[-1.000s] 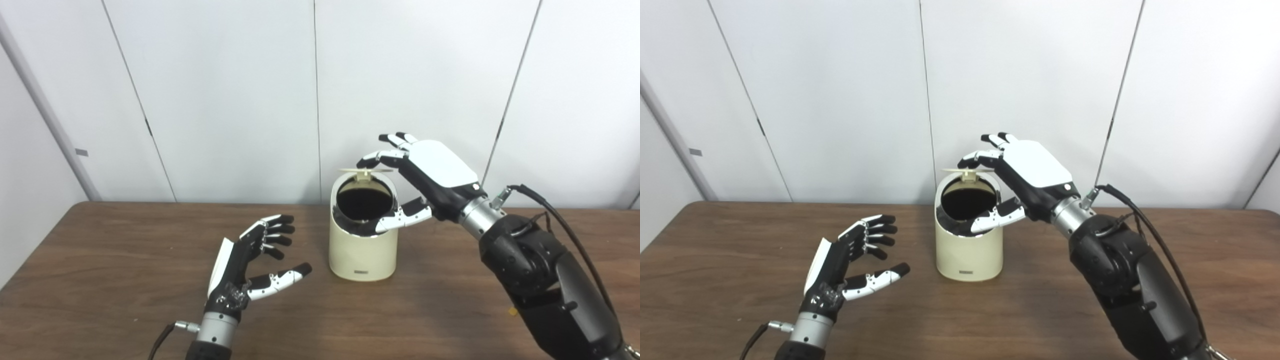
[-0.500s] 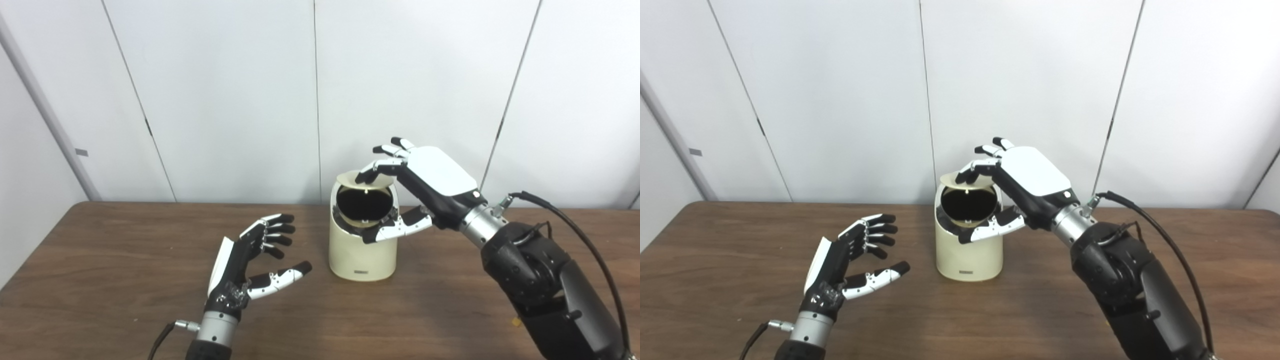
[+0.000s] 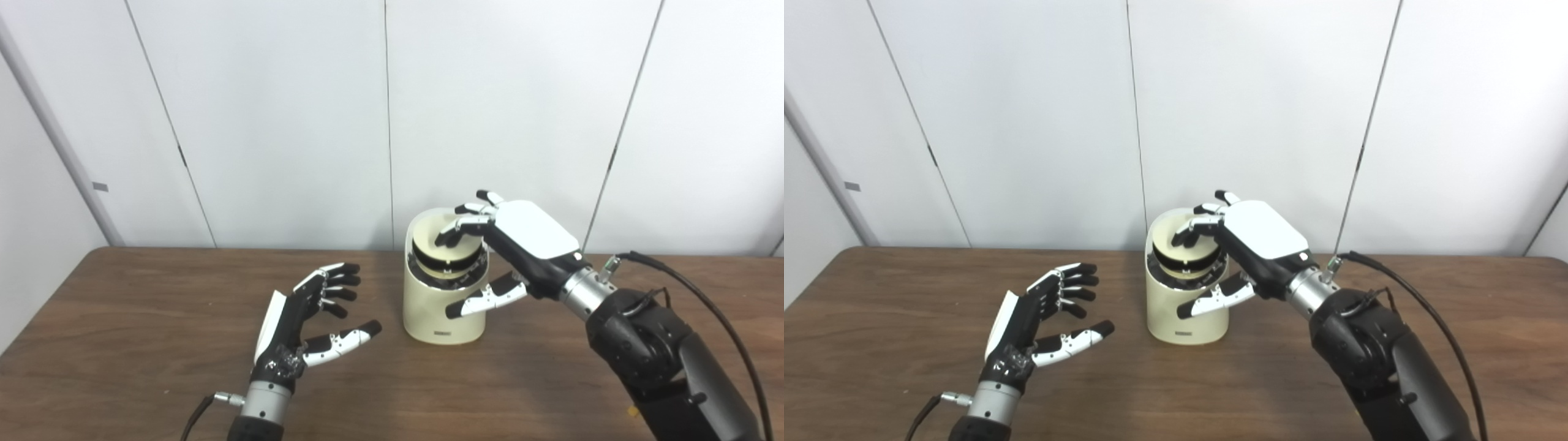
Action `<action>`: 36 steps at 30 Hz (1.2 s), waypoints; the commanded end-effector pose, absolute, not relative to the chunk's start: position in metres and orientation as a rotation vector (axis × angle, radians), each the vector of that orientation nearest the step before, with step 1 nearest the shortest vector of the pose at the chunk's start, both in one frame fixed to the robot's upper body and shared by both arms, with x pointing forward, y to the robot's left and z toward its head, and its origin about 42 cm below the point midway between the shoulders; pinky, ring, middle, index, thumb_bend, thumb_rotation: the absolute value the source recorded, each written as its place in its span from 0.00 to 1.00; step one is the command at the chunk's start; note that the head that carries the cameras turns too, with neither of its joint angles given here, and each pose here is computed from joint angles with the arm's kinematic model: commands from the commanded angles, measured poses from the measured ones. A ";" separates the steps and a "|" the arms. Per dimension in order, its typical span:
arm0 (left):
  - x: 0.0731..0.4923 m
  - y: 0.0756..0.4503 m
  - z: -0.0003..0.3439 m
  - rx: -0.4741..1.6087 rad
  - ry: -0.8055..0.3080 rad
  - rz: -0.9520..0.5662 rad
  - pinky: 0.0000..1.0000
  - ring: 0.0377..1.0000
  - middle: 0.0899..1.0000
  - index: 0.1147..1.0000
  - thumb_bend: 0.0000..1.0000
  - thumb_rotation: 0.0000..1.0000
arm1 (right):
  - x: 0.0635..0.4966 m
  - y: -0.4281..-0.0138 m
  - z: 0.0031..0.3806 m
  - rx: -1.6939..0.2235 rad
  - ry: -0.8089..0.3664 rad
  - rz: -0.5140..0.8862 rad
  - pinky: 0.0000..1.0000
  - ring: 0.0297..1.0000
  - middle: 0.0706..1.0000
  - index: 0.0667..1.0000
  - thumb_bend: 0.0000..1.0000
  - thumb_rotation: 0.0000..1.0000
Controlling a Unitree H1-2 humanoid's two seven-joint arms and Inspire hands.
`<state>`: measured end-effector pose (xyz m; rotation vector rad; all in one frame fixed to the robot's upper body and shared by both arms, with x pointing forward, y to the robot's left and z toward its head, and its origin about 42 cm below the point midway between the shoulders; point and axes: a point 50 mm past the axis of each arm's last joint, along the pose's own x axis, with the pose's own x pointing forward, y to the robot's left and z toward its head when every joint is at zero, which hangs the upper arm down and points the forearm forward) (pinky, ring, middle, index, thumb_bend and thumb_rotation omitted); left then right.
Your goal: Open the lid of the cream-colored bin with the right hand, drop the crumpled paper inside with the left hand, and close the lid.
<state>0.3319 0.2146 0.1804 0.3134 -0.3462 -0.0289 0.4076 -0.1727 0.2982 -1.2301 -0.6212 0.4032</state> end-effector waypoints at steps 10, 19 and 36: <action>0.332 0.213 0.200 0.310 -0.429 -0.025 0.55 0.65 0.69 0.72 0.74 0.13 | 0.409 -0.170 0.302 -1.269 -0.656 0.411 1.00 0.90 0.68 0.68 0.72 0.46; 0.332 0.212 0.201 0.310 -0.428 -0.027 0.56 0.65 0.70 0.72 0.74 0.14 | 0.410 -0.171 0.295 -1.268 -0.651 0.428 1.00 0.89 0.68 0.68 0.73 0.46; 0.332 0.213 0.204 0.303 -0.433 -0.028 0.54 0.63 0.69 0.72 0.74 0.14 | 0.409 -0.176 0.288 -1.388 -0.696 0.448 1.00 0.87 0.65 0.66 0.75 0.42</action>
